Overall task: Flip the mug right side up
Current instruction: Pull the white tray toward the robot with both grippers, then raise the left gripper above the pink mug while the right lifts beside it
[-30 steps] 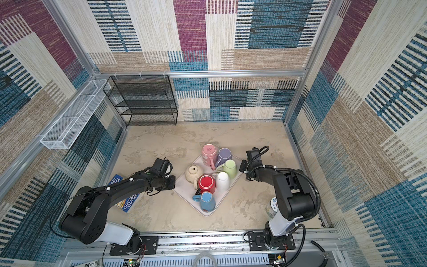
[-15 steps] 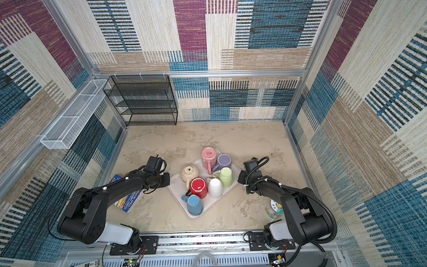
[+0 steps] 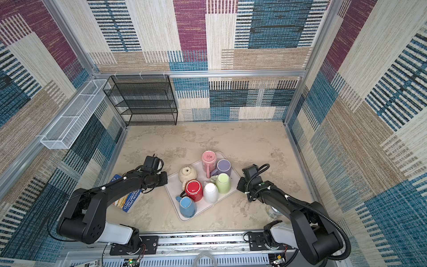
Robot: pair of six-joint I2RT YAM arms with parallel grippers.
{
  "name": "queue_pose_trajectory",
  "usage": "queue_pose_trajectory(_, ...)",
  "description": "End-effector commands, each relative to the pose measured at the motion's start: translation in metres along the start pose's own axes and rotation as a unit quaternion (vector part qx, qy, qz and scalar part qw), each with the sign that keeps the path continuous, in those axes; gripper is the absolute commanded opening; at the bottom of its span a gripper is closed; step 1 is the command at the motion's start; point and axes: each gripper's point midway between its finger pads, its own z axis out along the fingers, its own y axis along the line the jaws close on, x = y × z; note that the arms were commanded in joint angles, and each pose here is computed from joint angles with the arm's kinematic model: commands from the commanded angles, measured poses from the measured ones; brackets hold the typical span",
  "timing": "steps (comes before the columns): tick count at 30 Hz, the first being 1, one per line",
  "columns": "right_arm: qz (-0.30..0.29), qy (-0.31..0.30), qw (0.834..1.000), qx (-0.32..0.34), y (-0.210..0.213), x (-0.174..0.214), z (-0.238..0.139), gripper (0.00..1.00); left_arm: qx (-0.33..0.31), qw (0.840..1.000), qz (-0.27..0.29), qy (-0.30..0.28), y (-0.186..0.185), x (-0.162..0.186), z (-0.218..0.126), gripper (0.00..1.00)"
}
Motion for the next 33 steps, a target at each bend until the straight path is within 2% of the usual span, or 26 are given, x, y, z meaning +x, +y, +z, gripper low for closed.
queue_pose_trajectory(1,-0.035,0.056,0.998,0.005,-0.002,0.021,-0.002,0.22,0.055,0.998,-0.021,-0.021,-0.022,-0.015,-0.008,0.27)
queue_pose_trajectory(5,-0.056,0.022,0.998,0.013,0.008,-0.004,-0.011,0.4,0.053,0.998,-0.016,-0.021,-0.025,-0.021,-0.02,0.49)
queue_pose_trajectory(11,-0.087,-0.069,0.994,0.014,0.023,-0.048,-0.048,0.57,0.048,0.997,-0.007,-0.066,-0.03,-0.046,-0.074,0.75)
queue_pose_trajectory(13,-0.097,-0.1,0.99,0.004,0.033,-0.064,-0.063,0.59,0.045,0.995,0.006,-0.087,-0.032,-0.056,-0.1,0.77)
queue_pose_trajectory(15,-0.108,-0.132,0.985,-0.007,0.043,-0.08,-0.077,0.6,0.052,0.993,0.031,-0.099,-0.039,-0.064,-0.127,0.74)
queue_pose_trajectory(21,-0.128,-0.215,0.966,-0.059,0.082,-0.122,-0.113,0.65,0.064,0.986,0.12,-0.096,-0.073,-0.068,-0.186,0.73)
queue_pose_trajectory(24,-0.136,-0.233,0.958,-0.097,0.104,-0.134,-0.121,0.66,0.059,0.981,0.163,-0.09,-0.095,-0.059,-0.191,0.73)
queue_pose_trajectory(30,-0.158,-0.251,0.947,-0.12,0.126,-0.15,-0.124,0.66,0.099,0.973,0.203,-0.038,-0.144,-0.043,-0.178,0.7)
queue_pose_trajectory(33,-0.159,-0.252,0.946,-0.127,0.127,-0.149,-0.119,0.66,0.094,0.97,0.223,-0.031,-0.165,-0.042,-0.171,0.78)
